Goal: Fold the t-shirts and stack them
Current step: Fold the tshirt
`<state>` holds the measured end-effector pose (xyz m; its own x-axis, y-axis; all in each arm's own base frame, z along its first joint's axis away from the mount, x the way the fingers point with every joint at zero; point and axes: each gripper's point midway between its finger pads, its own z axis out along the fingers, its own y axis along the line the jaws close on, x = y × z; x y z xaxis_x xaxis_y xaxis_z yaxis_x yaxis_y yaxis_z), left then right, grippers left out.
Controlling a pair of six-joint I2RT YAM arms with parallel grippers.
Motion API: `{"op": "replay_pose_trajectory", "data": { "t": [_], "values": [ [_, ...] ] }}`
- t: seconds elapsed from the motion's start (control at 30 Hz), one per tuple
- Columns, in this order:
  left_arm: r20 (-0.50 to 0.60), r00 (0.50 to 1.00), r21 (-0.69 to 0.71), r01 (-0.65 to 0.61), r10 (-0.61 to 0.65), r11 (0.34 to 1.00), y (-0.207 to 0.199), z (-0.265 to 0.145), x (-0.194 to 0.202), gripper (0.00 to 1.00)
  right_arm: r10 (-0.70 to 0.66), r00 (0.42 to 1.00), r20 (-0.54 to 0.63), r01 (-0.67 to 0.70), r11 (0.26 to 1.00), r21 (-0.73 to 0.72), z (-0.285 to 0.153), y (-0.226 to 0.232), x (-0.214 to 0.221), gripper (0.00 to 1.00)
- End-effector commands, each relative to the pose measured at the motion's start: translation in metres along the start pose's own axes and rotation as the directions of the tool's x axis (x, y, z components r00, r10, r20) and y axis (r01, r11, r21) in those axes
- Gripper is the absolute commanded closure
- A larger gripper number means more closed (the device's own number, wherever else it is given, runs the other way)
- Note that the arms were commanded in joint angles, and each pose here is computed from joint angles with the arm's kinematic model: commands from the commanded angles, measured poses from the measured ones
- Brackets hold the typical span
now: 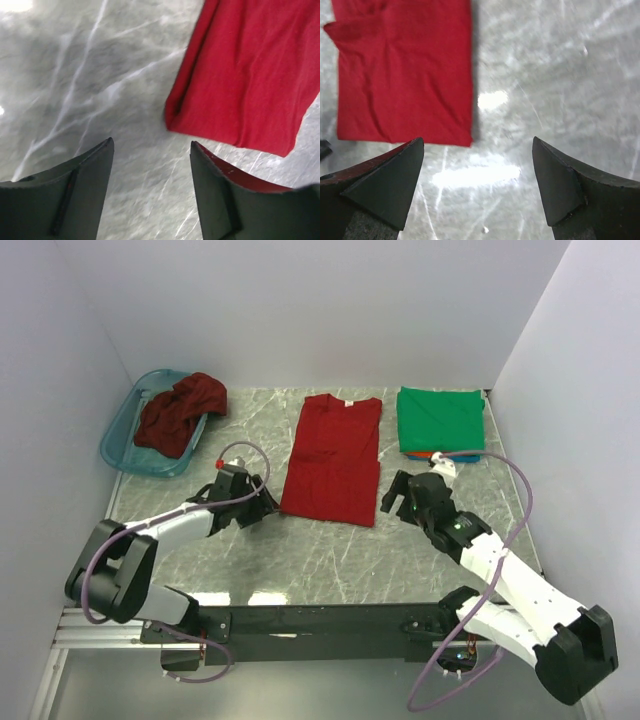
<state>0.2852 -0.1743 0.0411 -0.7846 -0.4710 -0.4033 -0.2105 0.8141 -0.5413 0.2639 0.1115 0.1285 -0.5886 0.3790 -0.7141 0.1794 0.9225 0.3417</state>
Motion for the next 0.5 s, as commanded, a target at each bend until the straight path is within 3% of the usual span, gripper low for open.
{"op": "replay_pose_trajectory", "data": {
  "t": [0.0, 0.13, 0.27, 0.3, 0.47],
  "values": [
    [0.038, 0.999, 0.112, -0.043, 0.039, 0.993, -0.034, 0.003, -0.021, 0.33, 0.034, 0.999, 0.005, -0.035, 0.998, 0.045, -0.003, -0.015, 0.006, 0.05],
    [-0.001, 0.999, 0.115, -0.044, 0.045, 0.992, -0.033, 0.015, -0.015, 0.37, 0.039, 0.999, -0.001, -0.039, 0.998, 0.045, -0.005, -0.017, 0.009, 0.05],
    [-0.04, 0.998, 0.124, -0.05, 0.055, 0.991, -0.033, 0.023, -0.008, 0.48, 0.039, 0.999, -0.002, -0.039, 0.998, 0.047, -0.005, -0.018, 0.01, 0.05],
    [-0.041, 0.998, 0.127, -0.048, 0.054, 0.991, -0.034, 0.024, -0.008, 0.55, 0.036, 0.999, -0.006, -0.035, 0.998, 0.047, -0.005, -0.018, 0.011, 0.05],
    [-0.081, 0.995, 0.115, -0.045, 0.054, 0.992, -0.028, 0.033, 0.002, 0.63, 0.039, 0.999, -0.014, -0.038, 0.998, 0.054, -0.003, -0.021, 0.016, 0.05]
  ]
}}
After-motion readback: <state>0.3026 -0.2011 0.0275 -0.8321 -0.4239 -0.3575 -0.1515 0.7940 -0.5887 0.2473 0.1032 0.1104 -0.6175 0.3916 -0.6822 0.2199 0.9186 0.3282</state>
